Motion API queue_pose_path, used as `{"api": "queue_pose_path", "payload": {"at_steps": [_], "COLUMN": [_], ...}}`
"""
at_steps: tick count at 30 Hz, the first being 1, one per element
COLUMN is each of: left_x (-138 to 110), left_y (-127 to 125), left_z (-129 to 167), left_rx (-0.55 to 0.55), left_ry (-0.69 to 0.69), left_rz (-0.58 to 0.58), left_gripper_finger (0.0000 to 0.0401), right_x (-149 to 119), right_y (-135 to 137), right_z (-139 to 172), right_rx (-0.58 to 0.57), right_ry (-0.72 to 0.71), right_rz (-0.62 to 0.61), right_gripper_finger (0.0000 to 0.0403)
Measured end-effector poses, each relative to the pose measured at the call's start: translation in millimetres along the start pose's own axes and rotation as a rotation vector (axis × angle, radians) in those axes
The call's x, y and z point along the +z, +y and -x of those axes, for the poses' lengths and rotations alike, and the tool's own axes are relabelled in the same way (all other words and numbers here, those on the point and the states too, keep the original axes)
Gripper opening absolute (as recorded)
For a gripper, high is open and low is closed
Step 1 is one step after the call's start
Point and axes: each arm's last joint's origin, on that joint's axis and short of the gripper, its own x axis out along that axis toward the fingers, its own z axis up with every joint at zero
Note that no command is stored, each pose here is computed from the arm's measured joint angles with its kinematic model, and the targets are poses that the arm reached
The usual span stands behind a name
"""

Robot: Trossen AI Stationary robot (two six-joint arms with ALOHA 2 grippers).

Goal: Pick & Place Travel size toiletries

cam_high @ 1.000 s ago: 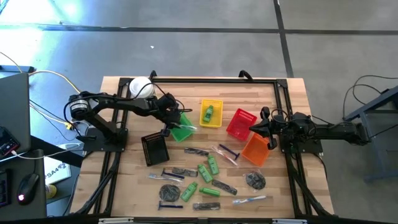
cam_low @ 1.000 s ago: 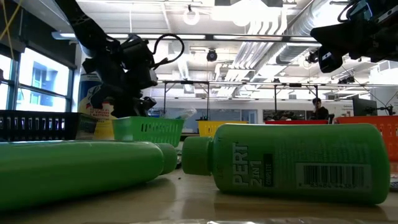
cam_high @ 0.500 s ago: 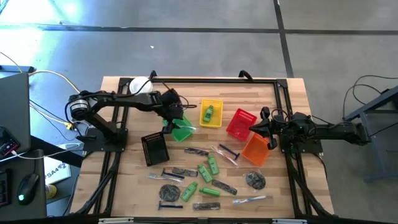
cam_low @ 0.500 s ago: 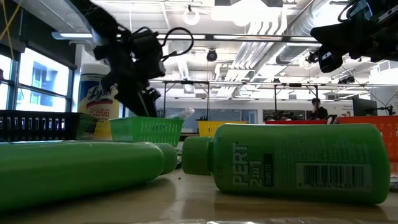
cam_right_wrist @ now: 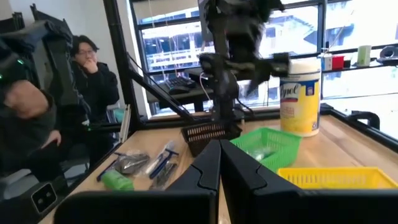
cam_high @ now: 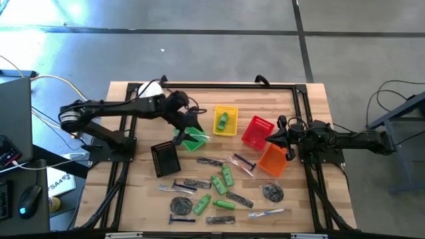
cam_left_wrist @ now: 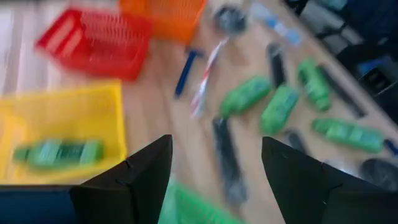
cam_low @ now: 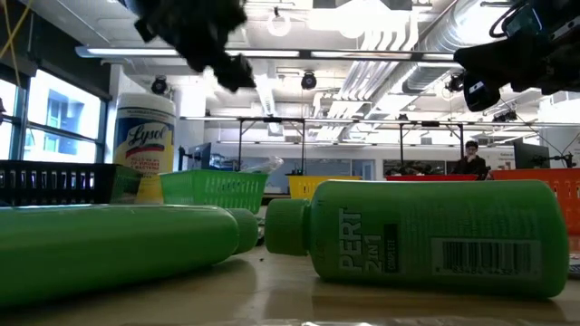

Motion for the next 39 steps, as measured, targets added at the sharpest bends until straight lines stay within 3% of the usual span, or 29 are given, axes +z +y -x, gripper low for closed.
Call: {"api": "queue_pose_path", "payload": {"at_steps": [3,6,11,15,18,26,32,39], "left_x": [17.2,29.3,37.3,32.0,14.9,-61.3,-95.5,-123.1], "left_y": [-24.5,-48.2,-86.1,-99.3,-101.7,-110.9,-113.8,-113.5], "left_z": [4.2,13.4,29.1,49.2,61.1,72.3,70.4,57.9], "left_rx": [0.020,0.090,0.151,0.314,0.376,0.401,0.409,0.417], "left_ry": [-0.067,-0.108,-0.125,-0.089,-0.089,-0.318,-0.485,-0.452], "left_rz": [-0.049,-0.030,-0.080,0.019,0.035,0.080,0.059,0.023], "left_gripper_finger": [0.0230,0.0194,0.0093,0.0012,0.0013,0.0002,0.0001,0.0000], "right_x": [-0.1,-0.8,-2.3,-2.4,-2.3,-2.1,-0.5,0.0], "right_y": [0.0,-0.2,-1.2,-1.3,-1.4,-1.9,-2.5,-4.0], "right_z": [0.0,0.0,0.0,0.1,0.1,0.1,0.1,0.3], "right_rx": [0.000,-0.003,-0.033,-0.034,-0.038,-0.057,-0.081,-0.134], "right_ry": [0.001,0.008,0.020,0.022,0.021,0.017,-0.002,-0.012], "right_rz": [0.000,-0.001,-0.004,-0.004,0.001,0.004,0.007,0.008], "right_gripper_finger": [0.0003,0.0003,0.0003,0.0003,0.0003,0.0003,0.0003,0.0003]}}
